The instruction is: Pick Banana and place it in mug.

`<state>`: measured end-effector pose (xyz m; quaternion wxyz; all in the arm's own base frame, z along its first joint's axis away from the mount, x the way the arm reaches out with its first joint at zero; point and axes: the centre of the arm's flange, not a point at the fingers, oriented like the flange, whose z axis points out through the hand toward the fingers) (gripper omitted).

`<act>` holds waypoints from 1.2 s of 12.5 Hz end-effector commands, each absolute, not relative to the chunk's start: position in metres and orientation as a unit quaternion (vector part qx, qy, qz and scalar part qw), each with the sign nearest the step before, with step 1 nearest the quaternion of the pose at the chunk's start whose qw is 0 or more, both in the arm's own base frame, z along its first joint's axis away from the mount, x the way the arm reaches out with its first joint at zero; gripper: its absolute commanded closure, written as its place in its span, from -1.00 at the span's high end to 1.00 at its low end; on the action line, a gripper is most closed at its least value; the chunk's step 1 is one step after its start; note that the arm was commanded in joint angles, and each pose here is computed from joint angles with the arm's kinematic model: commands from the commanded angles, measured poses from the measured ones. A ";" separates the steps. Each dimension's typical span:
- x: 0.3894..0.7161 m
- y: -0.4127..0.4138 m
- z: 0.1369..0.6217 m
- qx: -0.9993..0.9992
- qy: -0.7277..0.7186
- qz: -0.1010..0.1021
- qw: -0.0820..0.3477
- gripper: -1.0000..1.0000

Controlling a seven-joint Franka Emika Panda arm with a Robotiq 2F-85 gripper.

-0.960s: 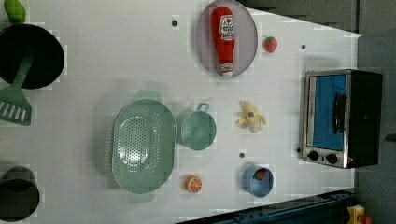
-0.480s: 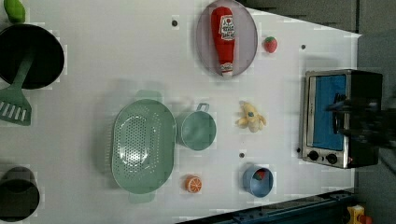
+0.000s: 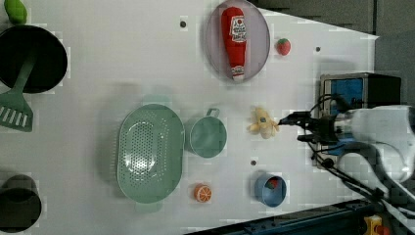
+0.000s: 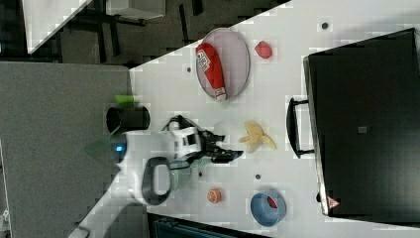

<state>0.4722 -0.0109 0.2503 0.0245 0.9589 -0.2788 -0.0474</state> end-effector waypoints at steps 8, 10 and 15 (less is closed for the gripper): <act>0.474 -0.006 0.150 0.975 -0.223 -0.014 0.017 1.00; 0.472 -0.004 0.146 0.975 -0.220 -0.018 0.017 0.90; 0.472 -0.004 0.146 0.975 -0.221 -0.018 0.016 -0.34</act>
